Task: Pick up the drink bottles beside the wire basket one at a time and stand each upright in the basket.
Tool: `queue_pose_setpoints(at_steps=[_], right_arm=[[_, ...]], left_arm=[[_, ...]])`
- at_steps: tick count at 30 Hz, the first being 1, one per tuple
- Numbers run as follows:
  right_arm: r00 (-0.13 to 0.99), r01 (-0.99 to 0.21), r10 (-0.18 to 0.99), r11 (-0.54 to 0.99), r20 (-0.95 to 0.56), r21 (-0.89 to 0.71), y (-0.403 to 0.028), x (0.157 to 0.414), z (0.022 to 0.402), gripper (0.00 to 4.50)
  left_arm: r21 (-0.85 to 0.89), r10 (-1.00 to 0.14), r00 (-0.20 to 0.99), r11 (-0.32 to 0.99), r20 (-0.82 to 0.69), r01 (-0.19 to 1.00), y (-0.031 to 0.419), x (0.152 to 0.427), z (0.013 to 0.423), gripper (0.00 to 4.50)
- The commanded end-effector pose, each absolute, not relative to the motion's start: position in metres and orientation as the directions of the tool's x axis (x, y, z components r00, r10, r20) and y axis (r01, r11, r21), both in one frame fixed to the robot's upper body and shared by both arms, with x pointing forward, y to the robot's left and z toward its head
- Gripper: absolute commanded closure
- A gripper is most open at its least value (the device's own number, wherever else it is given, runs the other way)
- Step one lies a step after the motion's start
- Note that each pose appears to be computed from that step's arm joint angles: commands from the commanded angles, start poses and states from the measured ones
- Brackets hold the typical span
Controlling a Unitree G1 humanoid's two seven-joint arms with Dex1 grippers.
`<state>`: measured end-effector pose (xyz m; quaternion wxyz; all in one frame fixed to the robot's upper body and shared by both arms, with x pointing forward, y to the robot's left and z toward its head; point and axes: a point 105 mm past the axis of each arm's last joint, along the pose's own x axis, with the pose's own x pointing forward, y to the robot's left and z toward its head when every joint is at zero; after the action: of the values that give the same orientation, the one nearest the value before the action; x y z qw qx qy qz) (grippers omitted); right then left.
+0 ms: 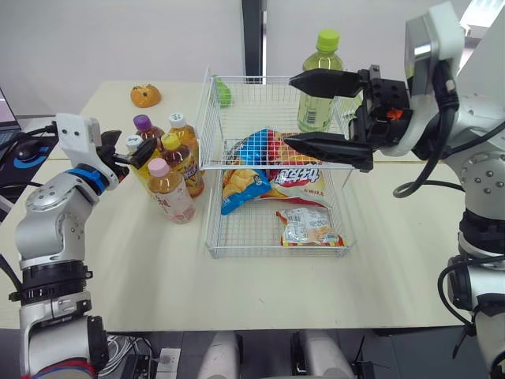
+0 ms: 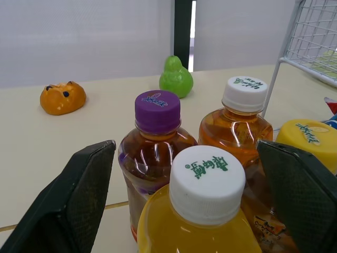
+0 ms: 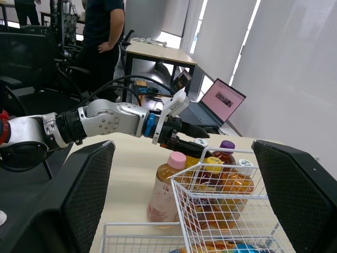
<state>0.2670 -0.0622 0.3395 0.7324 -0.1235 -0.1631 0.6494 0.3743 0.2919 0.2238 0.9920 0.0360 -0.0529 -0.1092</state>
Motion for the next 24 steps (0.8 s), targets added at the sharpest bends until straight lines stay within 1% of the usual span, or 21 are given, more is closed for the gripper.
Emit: queue_pose_setpoints(at_steps=[1,4,7,15,22,24], right_arm=[[0.108,-0.889,0.988,0.144,0.107,-0.435,-0.067,0.259,0.351,0.00],[0.114,-0.888,0.988,0.150,0.108,-0.434,-0.068,0.259,0.350,0.00],[0.115,-0.888,0.987,0.152,0.111,-0.433,-0.068,0.259,0.351,0.00],[0.117,-0.884,0.985,0.162,0.127,-0.438,-0.069,0.261,0.354,0.00],[0.118,-0.882,0.985,0.163,0.128,-0.442,-0.069,0.261,0.354,0.00],[0.117,-0.882,0.985,0.163,0.128,-0.442,-0.069,0.261,0.354,0.00]], left_arm=[[0.121,-0.222,0.965,0.971,0.141,0.205,0.293,0.374,0.238,0.05],[0.118,-0.224,0.963,0.971,0.152,0.207,0.294,0.376,0.239,0.05],[0.125,-0.240,0.960,0.967,0.146,0.222,0.292,0.377,0.237,0.60],[0.119,-0.228,0.965,0.970,0.127,0.213,0.294,0.379,0.230,3.14],[0.115,-0.235,0.965,0.968,0.117,0.221,0.295,0.378,0.228,3.15],[0.100,-0.271,0.953,0.961,0.136,0.259,0.290,0.376,0.232,3.15]])
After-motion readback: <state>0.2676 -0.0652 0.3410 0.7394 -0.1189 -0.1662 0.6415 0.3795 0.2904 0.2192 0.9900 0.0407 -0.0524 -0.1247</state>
